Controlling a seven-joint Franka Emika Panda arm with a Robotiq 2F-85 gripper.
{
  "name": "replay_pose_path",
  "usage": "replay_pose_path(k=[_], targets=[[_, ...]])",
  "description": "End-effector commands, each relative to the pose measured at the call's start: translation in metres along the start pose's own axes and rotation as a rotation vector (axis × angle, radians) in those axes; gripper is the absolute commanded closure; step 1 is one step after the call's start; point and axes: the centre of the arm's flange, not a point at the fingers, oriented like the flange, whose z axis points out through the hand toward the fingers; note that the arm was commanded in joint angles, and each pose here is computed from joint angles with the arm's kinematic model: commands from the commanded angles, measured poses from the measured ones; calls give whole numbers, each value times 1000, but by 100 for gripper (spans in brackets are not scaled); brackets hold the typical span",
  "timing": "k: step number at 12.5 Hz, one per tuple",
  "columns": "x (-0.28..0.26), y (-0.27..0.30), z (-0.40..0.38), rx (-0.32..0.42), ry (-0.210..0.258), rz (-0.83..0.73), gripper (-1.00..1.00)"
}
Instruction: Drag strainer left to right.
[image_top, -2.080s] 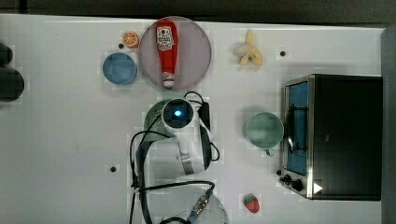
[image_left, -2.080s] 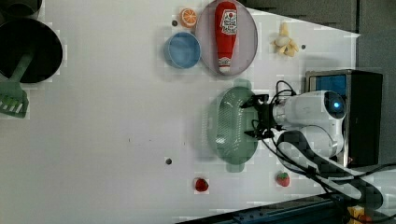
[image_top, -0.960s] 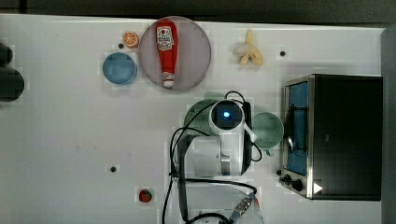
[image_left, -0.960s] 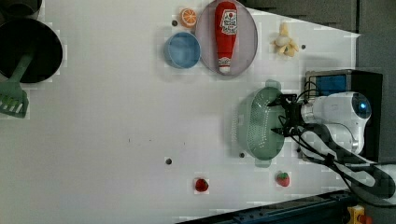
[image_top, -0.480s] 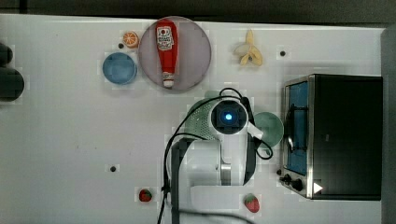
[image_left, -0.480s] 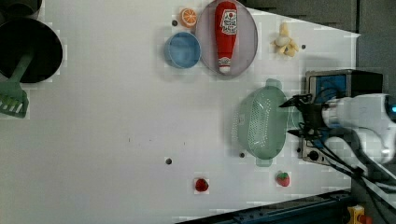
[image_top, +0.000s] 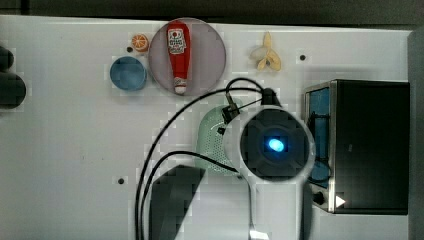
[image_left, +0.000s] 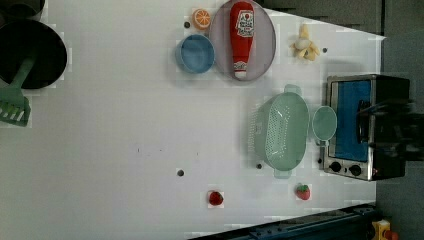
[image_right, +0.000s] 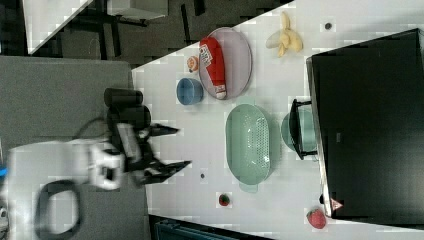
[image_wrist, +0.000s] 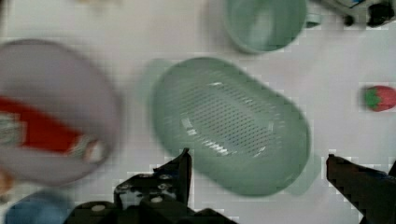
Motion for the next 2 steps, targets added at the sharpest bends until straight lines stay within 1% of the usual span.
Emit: replay_pose_path(k=[1,2], targets=[[-15,-3,-55,-31,-3,-203,-100],[-15,1,-71,-29,-4,-266,-100]])
